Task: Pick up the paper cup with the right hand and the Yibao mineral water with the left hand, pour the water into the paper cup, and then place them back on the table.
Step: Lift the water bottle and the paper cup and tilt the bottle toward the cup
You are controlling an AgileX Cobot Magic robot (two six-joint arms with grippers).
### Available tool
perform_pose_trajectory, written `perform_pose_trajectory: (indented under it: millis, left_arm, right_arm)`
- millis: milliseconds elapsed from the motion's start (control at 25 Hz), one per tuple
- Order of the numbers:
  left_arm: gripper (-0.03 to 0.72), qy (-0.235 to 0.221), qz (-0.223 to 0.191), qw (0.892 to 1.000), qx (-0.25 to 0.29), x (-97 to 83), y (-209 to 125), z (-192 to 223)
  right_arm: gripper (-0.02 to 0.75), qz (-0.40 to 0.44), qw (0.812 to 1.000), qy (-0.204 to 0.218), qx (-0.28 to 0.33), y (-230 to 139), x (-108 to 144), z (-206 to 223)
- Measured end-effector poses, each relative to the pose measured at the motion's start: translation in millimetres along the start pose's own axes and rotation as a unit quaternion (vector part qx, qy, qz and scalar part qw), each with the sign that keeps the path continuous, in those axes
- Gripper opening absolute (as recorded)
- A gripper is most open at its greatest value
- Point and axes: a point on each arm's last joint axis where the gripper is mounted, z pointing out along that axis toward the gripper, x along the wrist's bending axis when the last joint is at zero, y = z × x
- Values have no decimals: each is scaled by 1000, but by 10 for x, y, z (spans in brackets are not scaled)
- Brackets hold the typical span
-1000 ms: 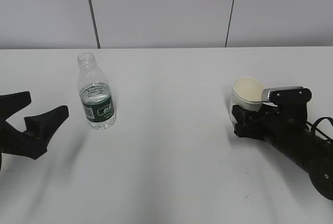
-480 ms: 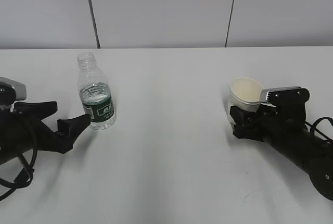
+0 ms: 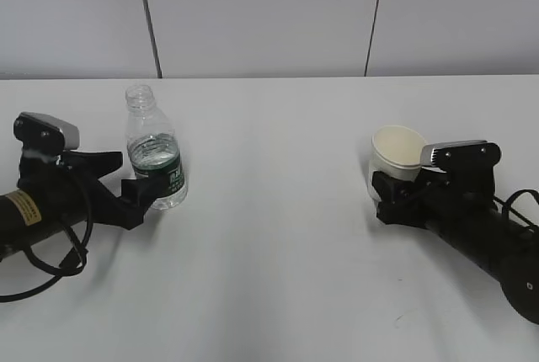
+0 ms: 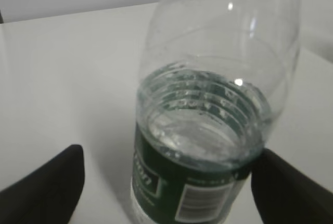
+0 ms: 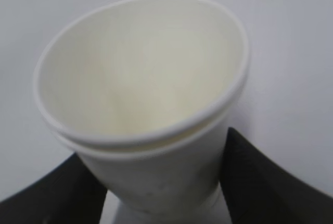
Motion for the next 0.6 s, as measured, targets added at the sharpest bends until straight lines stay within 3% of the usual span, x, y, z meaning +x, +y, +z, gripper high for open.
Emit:
perform_pose_trajectory:
  millis: [280,480,600]
  left_arm:
    - [591,-28,8,1000,-11,-110,4,279]
    - [582,-18,3,1000,-20,-73,-4,399]
    - [535,-6,-4,1000,-20,-45,-14,414]
  right_arm:
    - [489,0,1000,1,0,0,2,0]
    - [489,0,1000,1,0,0,2,0]
    - [489,0,1000,1,0,0,2,0]
